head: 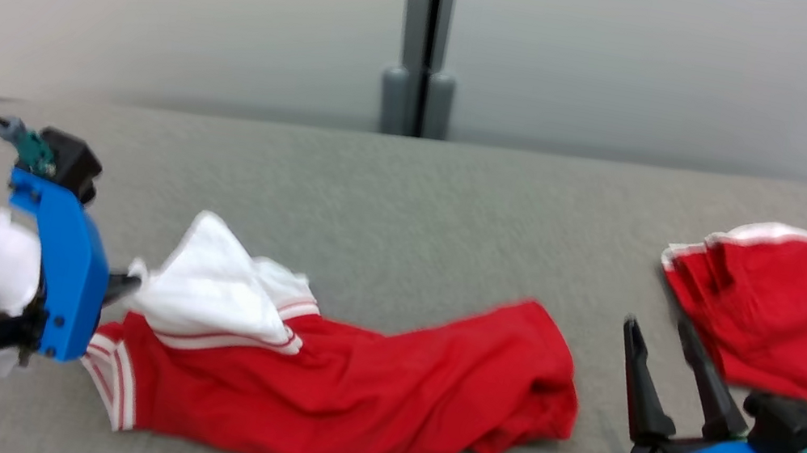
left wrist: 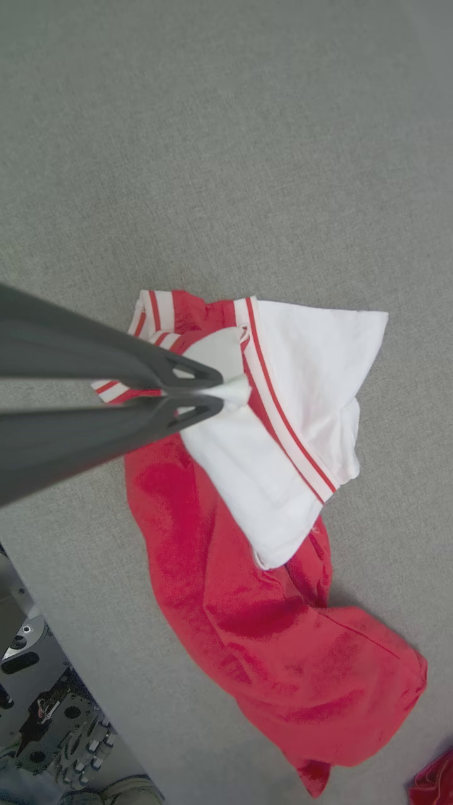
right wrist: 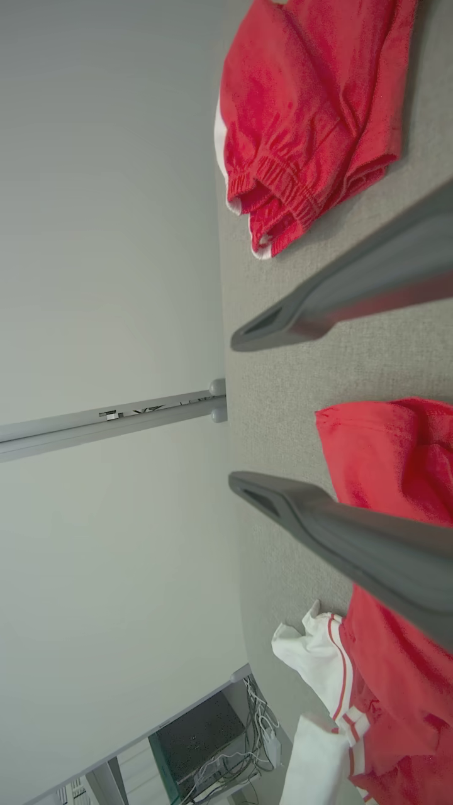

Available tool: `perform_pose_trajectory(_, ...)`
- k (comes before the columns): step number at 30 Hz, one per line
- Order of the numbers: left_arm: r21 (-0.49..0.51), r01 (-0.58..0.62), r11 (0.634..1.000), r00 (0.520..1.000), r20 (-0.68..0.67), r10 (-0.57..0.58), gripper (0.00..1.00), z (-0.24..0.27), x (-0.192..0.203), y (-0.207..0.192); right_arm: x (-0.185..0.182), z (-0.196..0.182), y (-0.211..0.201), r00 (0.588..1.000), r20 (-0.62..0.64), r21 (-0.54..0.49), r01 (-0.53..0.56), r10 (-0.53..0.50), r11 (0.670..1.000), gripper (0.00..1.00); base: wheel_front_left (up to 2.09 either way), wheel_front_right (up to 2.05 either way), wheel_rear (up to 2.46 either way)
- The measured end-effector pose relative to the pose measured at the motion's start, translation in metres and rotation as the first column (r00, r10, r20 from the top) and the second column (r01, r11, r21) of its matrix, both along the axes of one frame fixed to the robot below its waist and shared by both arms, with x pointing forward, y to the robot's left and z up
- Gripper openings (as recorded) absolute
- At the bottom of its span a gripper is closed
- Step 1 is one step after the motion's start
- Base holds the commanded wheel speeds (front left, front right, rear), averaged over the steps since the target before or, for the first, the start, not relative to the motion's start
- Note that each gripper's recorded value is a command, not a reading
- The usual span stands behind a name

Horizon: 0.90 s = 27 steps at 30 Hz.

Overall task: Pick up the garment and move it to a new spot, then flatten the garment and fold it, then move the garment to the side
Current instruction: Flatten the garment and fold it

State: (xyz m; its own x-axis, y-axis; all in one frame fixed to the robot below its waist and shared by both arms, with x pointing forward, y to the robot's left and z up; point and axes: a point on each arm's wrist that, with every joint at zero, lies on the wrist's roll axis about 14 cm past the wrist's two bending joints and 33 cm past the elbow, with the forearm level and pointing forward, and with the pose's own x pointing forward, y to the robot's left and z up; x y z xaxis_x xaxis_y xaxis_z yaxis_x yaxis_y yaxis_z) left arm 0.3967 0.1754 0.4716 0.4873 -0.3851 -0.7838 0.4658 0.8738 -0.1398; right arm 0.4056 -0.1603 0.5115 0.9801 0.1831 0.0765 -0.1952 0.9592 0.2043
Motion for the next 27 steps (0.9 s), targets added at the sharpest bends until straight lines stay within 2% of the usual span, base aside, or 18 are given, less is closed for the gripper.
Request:
perform_pose_trajectory(11,-0.032,-0.11,0.993,0.984,-0.142,0.104,0.0,-0.014,-0.109,0.033,0.012,0.001,0.038,0.994,0.002,-0.014,-0.112,0.112,0.994,1.0,0.0,0.0,0.0)
perform_pose_trajectory(19,-0.136,-0.171,0.976,0.947,-0.295,0.125,0.0,-0.059,-0.16,0.004,0.013,-0.004,0.035,0.994,-0.008,-0.027,-0.112,0.112,0.993,1.0,0.0,0.0,0.0)
perform_pose_trajectory(20,-0.146,-0.179,0.973,0.944,-0.304,0.128,0.09,-0.064,-0.163,0.0,0.013,-0.004,0.033,0.994,-0.011,-0.028,-0.108,0.108,0.994,1.0,0.0,0.0,0.0)
perform_pose_trajectory(21,-0.156,-0.188,0.97,0.941,-0.312,0.132,0.65,-0.07,-0.165,-0.003,0.012,-0.005,0.032,0.994,-0.013,-0.029,-0.106,0.105,0.994,1.0,0.0,0.0,0.0)
perform_pose_trajectory(22,-0.164,-0.195,0.967,0.937,-0.321,0.135,1.0,-0.074,-0.167,-0.006,0.012,-0.005,0.031,0.995,-0.013,-0.03,-0.103,0.102,0.994,1.0,0.0,0.0,0.0)
perform_pose_trajectory(27,-0.191,-0.22,0.957,0.944,-0.29,0.159,1.0,-0.083,-0.16,-0.011,0.006,-0.009,0.024,0.996,-0.026,-0.034,-0.089,0.088,0.995,1.0,0.0,0.0,0.0)
